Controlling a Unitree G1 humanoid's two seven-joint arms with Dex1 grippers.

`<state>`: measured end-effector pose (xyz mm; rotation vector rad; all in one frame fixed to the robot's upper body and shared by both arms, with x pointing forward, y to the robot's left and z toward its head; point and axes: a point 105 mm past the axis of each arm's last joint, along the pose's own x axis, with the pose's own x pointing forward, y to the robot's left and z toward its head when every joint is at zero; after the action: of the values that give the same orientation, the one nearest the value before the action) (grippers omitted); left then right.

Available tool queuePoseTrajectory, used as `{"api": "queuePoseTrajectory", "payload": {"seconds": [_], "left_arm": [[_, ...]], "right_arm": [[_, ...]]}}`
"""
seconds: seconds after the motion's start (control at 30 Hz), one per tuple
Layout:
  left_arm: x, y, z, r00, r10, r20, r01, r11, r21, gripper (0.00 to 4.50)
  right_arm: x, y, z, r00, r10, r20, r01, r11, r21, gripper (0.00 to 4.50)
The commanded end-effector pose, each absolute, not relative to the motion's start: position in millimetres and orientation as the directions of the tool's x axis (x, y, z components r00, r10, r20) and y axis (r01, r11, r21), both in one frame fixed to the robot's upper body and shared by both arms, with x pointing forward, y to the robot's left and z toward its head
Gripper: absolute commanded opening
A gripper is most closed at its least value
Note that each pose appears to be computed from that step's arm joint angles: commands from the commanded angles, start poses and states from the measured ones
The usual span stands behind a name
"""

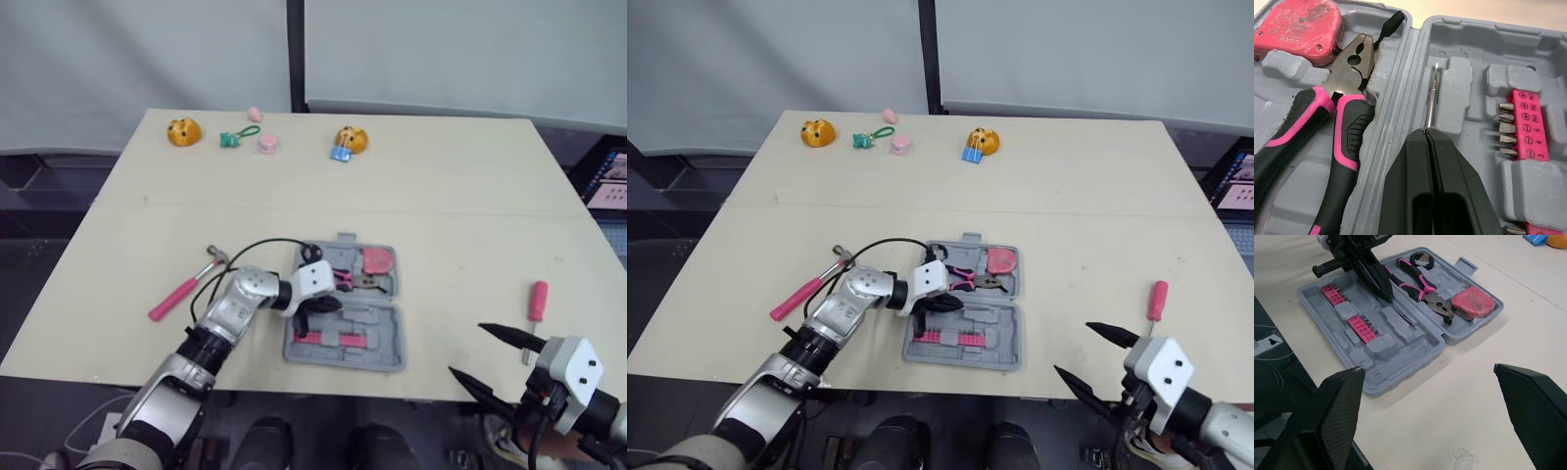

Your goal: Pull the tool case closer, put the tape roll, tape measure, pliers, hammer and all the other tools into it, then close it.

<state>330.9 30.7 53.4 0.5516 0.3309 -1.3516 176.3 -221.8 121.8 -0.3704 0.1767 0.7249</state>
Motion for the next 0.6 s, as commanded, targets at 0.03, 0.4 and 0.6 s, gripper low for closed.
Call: {"api": "queuePoseTrajectory", "payload": {"seconds": [0.03,0.4,0.6], "left_arm": [[320,49,9,0.164,-0.738,-0.655,0.986,0.139,0.091,0.05],[327,39,59,0.195,-0.871,-0.451,0.978,0.206,0.026,0.05],[320,70,143,0.207,-0.943,-0.26,0.978,0.206,0.03,0.05]], "right_arm": [[178,-225,131,0.749,0.604,-0.273,-0.663,0.686,-0.301,4.5],[182,-224,131,0.748,0.61,-0.262,-0.664,0.681,-0.308,4.5],[191,-219,139,0.741,0.632,-0.229,-0.67,0.67,-0.321,4.5]]}}
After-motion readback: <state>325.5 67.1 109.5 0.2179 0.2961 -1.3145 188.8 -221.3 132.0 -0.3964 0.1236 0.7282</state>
